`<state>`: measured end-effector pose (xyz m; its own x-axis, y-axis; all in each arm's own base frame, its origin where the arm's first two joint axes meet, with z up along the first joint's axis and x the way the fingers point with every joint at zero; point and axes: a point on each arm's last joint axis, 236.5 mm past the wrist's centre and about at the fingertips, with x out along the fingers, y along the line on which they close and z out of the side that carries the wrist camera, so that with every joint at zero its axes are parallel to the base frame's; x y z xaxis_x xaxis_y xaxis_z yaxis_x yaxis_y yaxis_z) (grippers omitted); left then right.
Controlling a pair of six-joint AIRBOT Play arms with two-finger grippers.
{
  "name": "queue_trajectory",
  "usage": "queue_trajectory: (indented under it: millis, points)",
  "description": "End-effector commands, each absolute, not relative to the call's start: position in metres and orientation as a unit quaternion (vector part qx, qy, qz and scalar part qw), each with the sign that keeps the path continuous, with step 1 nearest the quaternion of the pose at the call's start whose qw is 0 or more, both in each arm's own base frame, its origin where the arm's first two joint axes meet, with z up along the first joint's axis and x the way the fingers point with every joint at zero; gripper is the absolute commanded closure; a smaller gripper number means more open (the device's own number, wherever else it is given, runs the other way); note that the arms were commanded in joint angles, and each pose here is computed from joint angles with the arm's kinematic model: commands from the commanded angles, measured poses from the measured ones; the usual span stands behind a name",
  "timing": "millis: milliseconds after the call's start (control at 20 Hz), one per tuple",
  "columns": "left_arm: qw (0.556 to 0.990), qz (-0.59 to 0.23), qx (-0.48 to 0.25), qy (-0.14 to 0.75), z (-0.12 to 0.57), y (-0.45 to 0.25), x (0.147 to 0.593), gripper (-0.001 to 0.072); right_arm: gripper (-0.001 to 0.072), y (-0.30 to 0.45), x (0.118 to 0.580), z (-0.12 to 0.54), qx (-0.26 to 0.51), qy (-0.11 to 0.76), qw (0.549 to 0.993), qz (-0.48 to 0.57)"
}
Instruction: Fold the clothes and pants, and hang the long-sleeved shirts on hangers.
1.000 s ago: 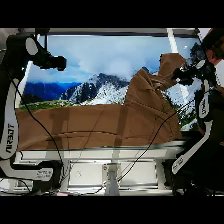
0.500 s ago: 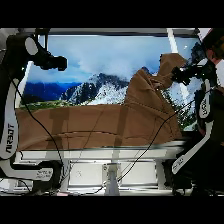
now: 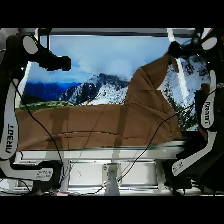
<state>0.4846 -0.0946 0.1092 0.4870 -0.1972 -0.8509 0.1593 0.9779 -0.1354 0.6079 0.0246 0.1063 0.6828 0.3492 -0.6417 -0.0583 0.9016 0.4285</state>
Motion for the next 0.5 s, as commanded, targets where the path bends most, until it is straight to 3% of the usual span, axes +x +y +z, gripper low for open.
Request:
queue_trajectory:
  millis: [0, 200, 450]
  points:
    - [0.867, -0.122, -0.04, 0.482, 0.123, -0.106, 0.483, 0.0225, 0.0683, 0.127, 0.6, 0.15, 0.17, 0.346, 0.899, 0.207]
    - [0.91, -0.112, -0.042, 0.398, 0.18, -0.095, 0.491, 0.0225, 0.0684, 0.272, 0.551, 0.149, 0.113, 0.36, 0.868, 0.323]
    - [0.95, -0.064, -0.01, 0.305, 0.247, -0.056, 0.486, 0.0225, 0.0683, 0.423, 0.44, 0.144, 0.01, 0.36, 0.806, 0.469]
